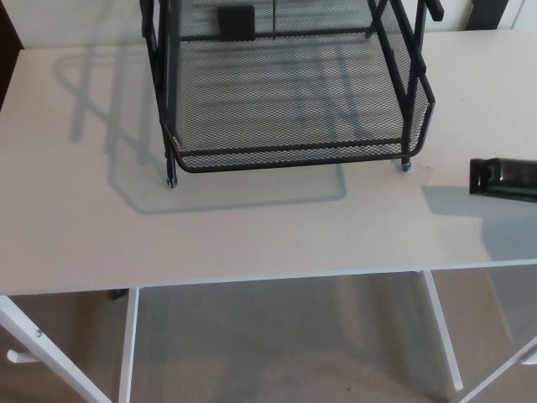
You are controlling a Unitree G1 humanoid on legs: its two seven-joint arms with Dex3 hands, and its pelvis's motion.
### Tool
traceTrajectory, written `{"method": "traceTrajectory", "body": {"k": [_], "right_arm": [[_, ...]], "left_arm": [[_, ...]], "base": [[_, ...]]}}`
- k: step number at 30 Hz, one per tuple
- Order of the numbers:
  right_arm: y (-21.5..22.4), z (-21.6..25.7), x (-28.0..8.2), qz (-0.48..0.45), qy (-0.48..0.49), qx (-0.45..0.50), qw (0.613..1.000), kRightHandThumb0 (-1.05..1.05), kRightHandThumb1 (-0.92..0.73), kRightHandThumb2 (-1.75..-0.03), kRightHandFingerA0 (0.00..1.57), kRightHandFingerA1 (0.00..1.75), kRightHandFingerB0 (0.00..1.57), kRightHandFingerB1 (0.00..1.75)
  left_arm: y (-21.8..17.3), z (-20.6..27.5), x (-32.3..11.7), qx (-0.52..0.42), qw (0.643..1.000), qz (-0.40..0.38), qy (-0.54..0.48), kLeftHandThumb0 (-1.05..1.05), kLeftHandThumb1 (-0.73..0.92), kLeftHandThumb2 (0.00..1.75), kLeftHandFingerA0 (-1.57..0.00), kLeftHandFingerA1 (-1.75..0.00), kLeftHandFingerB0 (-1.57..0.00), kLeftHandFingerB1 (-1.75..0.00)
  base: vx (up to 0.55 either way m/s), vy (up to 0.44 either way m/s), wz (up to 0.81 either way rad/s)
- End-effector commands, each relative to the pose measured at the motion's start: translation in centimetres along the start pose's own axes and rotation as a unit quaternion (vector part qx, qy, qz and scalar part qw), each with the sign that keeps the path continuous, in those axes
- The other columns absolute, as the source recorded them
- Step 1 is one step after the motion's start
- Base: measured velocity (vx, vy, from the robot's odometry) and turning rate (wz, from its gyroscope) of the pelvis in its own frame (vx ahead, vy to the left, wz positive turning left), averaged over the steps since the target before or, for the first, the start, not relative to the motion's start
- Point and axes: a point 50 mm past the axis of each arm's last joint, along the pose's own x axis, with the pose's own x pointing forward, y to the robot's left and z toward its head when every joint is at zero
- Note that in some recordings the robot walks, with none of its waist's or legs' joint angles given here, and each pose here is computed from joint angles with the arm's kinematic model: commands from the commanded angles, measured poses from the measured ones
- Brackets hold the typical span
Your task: The robot walks towards a desk on which a file tray is kept in the middle and a stapler is kept to its right. The robot lifts the stapler using its right hand and places it on the file tray.
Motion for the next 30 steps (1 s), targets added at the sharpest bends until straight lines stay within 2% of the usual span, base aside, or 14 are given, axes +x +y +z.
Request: {"method": "traceTrajectory", "body": {"k": [1, 3, 4, 11, 12, 13, 16, 17, 18, 20, 21, 25, 26, 30], "right_arm": [[-1.2, -0.4, 0.1, 0.005, -0.003, 0.030, 1.000, -0.22, -0.68, -0.92, 0.80, 1.68, 0.69, 1.43], [-1.8, -0.5, 0.1, 0.016, 0.004, 0.052, 0.999, -0.19, -0.63, -1.02, 0.77, 1.68, 0.67, 1.38], [-1.7, -0.5, 0.1, 0.007, 0.006, 0.075, 0.997, -0.18, -0.60, -1.03, 0.79, 1.66, 0.72, 1.36], [-3.2, -0.2, 0.5, -0.016, 0.012, 0.129, 0.991, -0.23, -0.56, -1.10, 0.82, 1.74, 0.74, 1.47], [-3.8, 0.0, 0.7, -0.031, 0.012, 0.164, 0.986, -0.28, -0.48, -1.15, 1.15, 1.35, 0.96, 1.19], [-4.3, 0.2, 0.9, -0.036, 0.006, 0.186, 0.982, -0.22, -0.45, -1.23, 0.85, 1.75, 0.79, 1.48], [-5.1, 0.2, 1.0, -0.060, -0.024, 0.175, 0.982, -0.26, -0.49, -1.19, 0.88, 1.75, 0.78, 1.46], [-5.5, 0.3, 1.0, -0.060, -0.023, 0.183, 0.981, -0.23, -0.51, -1.13, 0.87, 1.54, 0.76, 1.47], [-6.2, 0.6, 1.3, -0.070, -0.026, 0.192, 0.978, -0.19, -0.47, -1.16, 0.89, 1.53, 0.80, 1.45], [-6.8, 1.1, 1.4, -0.075, -0.044, 0.203, 0.975, -0.17, -0.49, -1.14, 0.83, 1.72, 0.72, 1.47], [-7.2, 1.4, 1.4, -0.081, -0.049, 0.198, 0.976, -0.22, -0.50, -1.14, 0.83, 1.75, 0.74, 1.56], [-8.2, 2.8, 1.7, -0.085, -0.056, 0.186, 0.977, -0.20, -0.45, -1.22, 0.85, 1.75, 0.76, 1.59], [-9.3, 3.9, 1.8, -0.084, -0.072, 0.188, 0.976, -0.22, -0.45, -1.25, 0.87, 1.75, 0.77, 1.56], [-10.8, 5.7, 1.9, -0.098, -0.100, 0.178, 0.974, -0.18, -0.47, -1.22, 0.86, 1.71, 0.80, 1.47]], "left_arm": [[0.5, 0.2, -0.1, 0.005, 1.000, 0.007, -0.009, -0.52, 0.57, 0.99, -0.66, -0.70, -0.39, -0.56], [0.5, 0.2, 0.0, 0.010, 1.000, 0.012, -0.005, -0.51, 0.57, 0.99, -0.66, -0.70, -0.39, -0.56], [0.7, 0.0, -0.1, 0.013, 1.000, 0.009, -0.006, -0.55, 0.74, 0.62, -0.68, -0.55, -0.50, -0.45], [1.3, -0.5, -0.5, 0.019, 1.000, 0.015, 0.004, -0.54, 0.74, 0.61, -0.67, -0.54, -0.51, -0.45], [1.5, -0.7, -0.5, 0.028, 0.999, 0.021, 0.010, -0.55, 0.74, 0.61, -0.70, -0.55, -0.53, -0.45], [1.5, -0.8, -0.6, 0.031, 0.999, 0.021, 0.008, -0.55, 0.74, 0.62, -0.71, -0.56, -0.52, -0.45], [1.7, -0.9, -0.7, 0.029, 0.999, 0.017, 0.004, -0.54, 0.75, 0.62, -0.70, -0.56, -0.53, -0.46], [1.7, -1.0, -0.7, 0.034, 0.999, 0.017, 0.006, -0.54, 0.75, 0.62, -0.70, -0.56, -0.52, -0.46], [1.7, -1.1, -0.7, 0.032, 0.999, 0.018, 0.007, -0.55, 0.75, 0.62, -0.71, -0.56, -0.52, -0.45], [1.7, -1.0, -0.6, 0.031, 0.999, 0.019, 0.008, -0.55, 0.75, 0.62, -0.72, -0.56, -0.52, -0.45], [1.7, -1.0, -0.6, 0.031, 0.999, 0.019, 0.009, -0.53, 0.59, 1.00, -0.68, -0.71, -0.41, -0.57], [1.7, -1.2, -0.6, 0.026, 0.999, 0.020, 0.012, -0.54, 0.59, 1.00, -0.68, -0.70, -0.42, -0.57], [1.7, -1.1, -0.7, 0.023, 1.000, 0.019, 0.008, -0.54, 0.74, 0.62, -0.71, -0.57, -0.53, -0.46], [1.7, -1.3, -0.8, 0.039, 0.999, 0.022, 0.011, -0.57, 0.74, 0.62, -0.75, -0.57, -0.54, -0.47]], "base": [[0.00, 0.000, 0.00], [0.00, 0.000, 0.00], [0.00, 0.000, 0.00], [0.00, 0.000, 0.00], [0.00, 0.000, 0.00], [0.00, 0.000, 0.00], [0.00, 0.000, 0.00], [0.00, 0.000, 0.00], [0.00, 0.000, 0.00], [0.00, 0.000, 0.00], [0.00, 0.000, 0.00], [0.00, 0.000, 0.00], [0.00, 0.000, 0.00], [0.00, 0.000, 0.00]]}}
